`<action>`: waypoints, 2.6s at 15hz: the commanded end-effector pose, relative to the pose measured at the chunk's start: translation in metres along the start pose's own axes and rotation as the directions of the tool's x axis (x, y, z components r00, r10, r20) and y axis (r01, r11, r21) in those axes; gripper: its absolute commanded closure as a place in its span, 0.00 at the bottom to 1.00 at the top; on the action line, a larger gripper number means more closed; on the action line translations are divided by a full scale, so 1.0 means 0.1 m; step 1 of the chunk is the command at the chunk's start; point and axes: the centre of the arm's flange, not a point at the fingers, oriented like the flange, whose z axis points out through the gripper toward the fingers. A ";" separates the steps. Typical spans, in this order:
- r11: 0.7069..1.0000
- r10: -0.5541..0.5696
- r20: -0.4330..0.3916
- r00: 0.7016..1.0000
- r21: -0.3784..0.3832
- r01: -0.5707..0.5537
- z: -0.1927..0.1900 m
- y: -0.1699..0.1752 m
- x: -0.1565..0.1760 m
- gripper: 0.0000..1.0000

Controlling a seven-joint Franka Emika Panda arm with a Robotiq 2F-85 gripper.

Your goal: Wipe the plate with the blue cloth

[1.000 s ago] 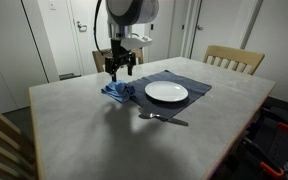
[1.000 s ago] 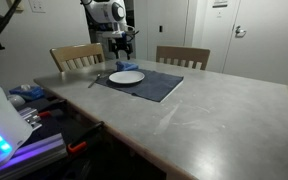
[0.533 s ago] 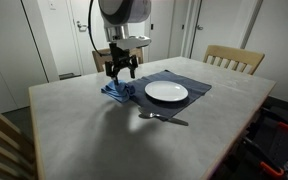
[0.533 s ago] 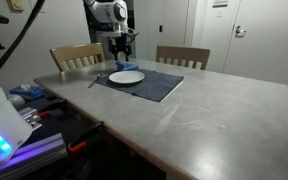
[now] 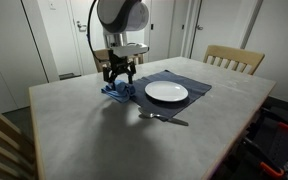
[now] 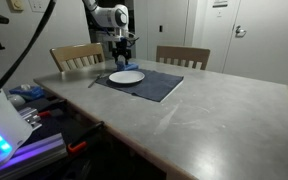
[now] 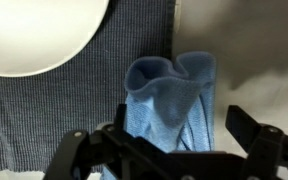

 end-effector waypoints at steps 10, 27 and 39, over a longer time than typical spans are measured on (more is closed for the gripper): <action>0.998 0.034 -0.070 0.997 0.057 -0.030 -0.05 0.12 0.25 0.81; 0.996 -0.080 0.046 0.996 0.049 0.077 -0.29 0.35 0.27 0.99; 0.944 -0.260 0.034 0.965 0.221 0.247 -1.45 0.77 -0.15 0.99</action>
